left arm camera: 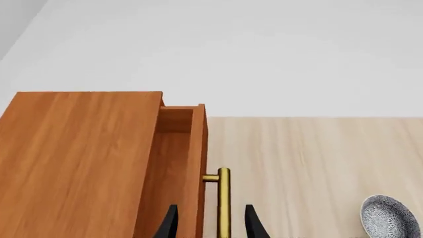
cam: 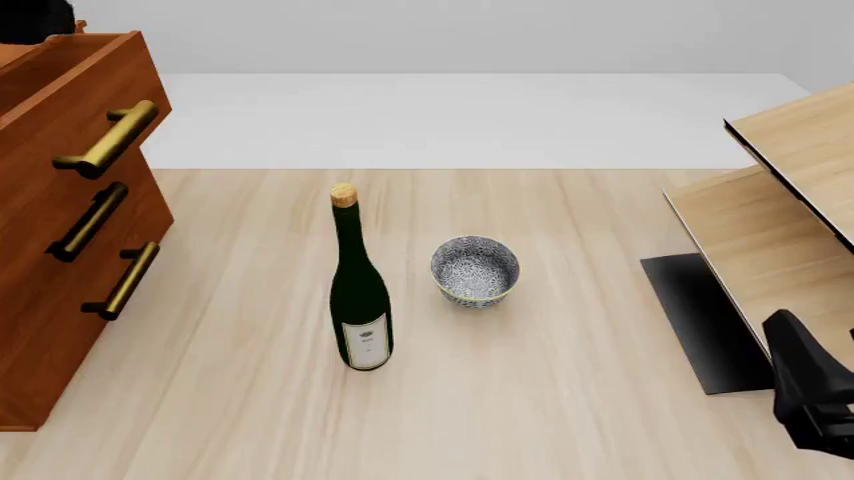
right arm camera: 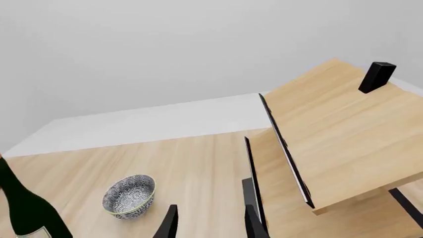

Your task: Close the bottom drawer of the cabinet and open the top drawer.

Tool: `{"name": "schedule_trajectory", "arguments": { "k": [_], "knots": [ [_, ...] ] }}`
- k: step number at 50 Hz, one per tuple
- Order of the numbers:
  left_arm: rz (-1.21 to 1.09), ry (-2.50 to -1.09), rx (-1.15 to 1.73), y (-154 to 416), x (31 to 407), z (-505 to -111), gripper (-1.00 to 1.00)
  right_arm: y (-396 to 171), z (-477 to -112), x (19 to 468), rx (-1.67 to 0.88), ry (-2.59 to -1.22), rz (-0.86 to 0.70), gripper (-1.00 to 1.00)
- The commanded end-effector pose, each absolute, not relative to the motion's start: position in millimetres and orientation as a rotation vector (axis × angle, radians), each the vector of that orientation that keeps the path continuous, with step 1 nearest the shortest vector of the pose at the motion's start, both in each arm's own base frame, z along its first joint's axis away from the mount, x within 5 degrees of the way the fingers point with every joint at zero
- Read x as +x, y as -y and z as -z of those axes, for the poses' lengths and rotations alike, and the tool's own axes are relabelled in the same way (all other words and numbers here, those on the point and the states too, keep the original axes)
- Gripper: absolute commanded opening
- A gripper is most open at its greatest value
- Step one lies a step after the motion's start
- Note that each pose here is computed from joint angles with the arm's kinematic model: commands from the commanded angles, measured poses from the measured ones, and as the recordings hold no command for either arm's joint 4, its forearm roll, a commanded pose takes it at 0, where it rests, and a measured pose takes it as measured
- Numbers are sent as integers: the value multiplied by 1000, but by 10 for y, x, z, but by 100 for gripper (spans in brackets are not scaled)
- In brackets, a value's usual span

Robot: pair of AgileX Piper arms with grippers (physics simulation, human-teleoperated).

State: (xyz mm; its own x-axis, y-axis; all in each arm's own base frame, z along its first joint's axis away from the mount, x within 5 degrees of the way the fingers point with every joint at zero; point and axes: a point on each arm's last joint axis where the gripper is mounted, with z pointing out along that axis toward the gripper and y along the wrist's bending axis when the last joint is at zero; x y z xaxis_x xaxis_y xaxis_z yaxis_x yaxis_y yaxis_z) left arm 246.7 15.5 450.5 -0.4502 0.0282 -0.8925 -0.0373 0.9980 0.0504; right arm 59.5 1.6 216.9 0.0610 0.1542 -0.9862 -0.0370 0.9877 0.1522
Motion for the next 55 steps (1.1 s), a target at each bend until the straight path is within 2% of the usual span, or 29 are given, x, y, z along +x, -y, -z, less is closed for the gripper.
{"name": "schedule_trajectory", "arguments": {
  "k": [1,55],
  "knots": [
    [-79,-2065,-41,-209,2480,-4396,100,-17,-2164,589,92,-1504,-144,100],
    [-82,-2109,-116,-299,2417,-4053,100,-17,-2170,588,90,-1503,-143,100]
  ]
}}
